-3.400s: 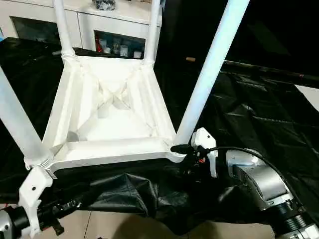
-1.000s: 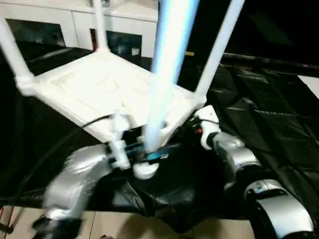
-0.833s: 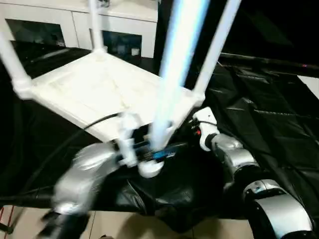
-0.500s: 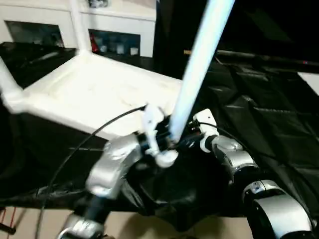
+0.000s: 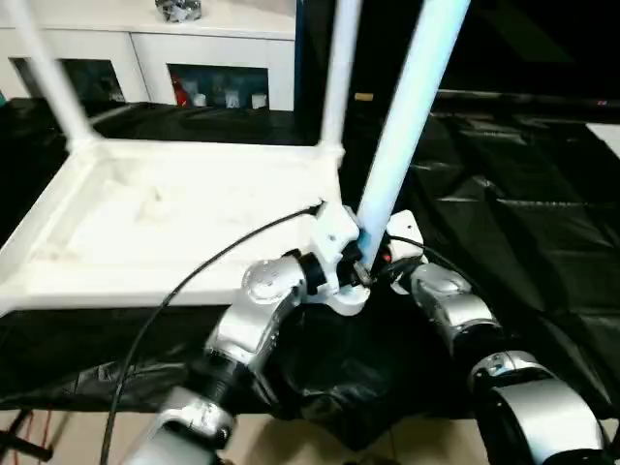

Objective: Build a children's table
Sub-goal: Rotate table base, then rotate leg to tighten

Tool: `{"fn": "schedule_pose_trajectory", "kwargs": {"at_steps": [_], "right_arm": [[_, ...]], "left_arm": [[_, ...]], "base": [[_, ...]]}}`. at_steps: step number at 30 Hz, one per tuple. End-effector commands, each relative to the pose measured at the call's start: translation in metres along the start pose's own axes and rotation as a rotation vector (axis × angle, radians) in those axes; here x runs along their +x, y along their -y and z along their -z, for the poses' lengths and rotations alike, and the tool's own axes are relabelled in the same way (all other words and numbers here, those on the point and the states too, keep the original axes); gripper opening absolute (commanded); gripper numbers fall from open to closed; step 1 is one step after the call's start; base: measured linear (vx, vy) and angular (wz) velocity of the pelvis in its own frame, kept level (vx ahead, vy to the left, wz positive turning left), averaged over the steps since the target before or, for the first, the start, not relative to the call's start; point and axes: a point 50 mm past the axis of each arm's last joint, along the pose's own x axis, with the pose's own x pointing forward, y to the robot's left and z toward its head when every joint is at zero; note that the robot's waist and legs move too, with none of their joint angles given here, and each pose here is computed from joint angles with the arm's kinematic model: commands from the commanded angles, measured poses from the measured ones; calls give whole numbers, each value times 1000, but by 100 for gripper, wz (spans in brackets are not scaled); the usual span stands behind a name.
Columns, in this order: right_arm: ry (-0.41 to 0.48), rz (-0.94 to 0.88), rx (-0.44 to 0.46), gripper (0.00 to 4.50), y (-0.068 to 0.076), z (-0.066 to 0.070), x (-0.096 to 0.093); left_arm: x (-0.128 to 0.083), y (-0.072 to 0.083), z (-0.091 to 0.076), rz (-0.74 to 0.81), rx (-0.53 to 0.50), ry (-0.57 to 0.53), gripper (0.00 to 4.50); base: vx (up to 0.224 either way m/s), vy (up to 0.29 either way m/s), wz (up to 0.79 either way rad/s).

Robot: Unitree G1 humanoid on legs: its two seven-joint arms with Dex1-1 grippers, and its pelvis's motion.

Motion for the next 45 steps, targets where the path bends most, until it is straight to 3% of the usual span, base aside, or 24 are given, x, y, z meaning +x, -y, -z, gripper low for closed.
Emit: {"fn": "schedule_pose_trajectory", "kwargs": {"at_steps": [1, 6, 10, 13, 17, 21, 26, 31, 45], "right_arm": [[61, 26, -21, 375, 9, -14, -1], [68, -66, -121, 375, 27, -14, -19], [35, -257, -230, 375, 37, -10, -49], [-16, -402, -284, 375, 38, -4, -73], [-48, -486, -305, 375, 33, -2, -89], [-75, -564, -323, 375, 26, -5, -107], [-75, -574, -331, 375, 23, -11, -113], [-83, -577, -327, 375, 19, -16, -121], [-113, -584, -304, 375, 12, -18, -131]], "left_arm": [[-7, -1, 4, 42, -3, -35, 412], [-32, -4, 14, 124, -8, -94, 412], [-58, -13, 21, 194, 19, -217, 376], [-70, -23, 29, 211, 48, -329, 336], [-77, -30, 35, 230, 79, -415, 319], [-76, -38, 34, 243, 80, -444, 288], [-70, -34, 37, 270, 59, -466, 248], [-71, -40, 41, 223, 93, -523, 207], [-67, -48, 39, 168, 126, -595, 112]], "base": [[0, 0, 0], [0, 0, 0], [0, 0, 0], [0, 0, 0], [0, 0, 0], [0, 0, 0], [0, 0, 0], [0, 0, 0], [0, 0, 0]]}}
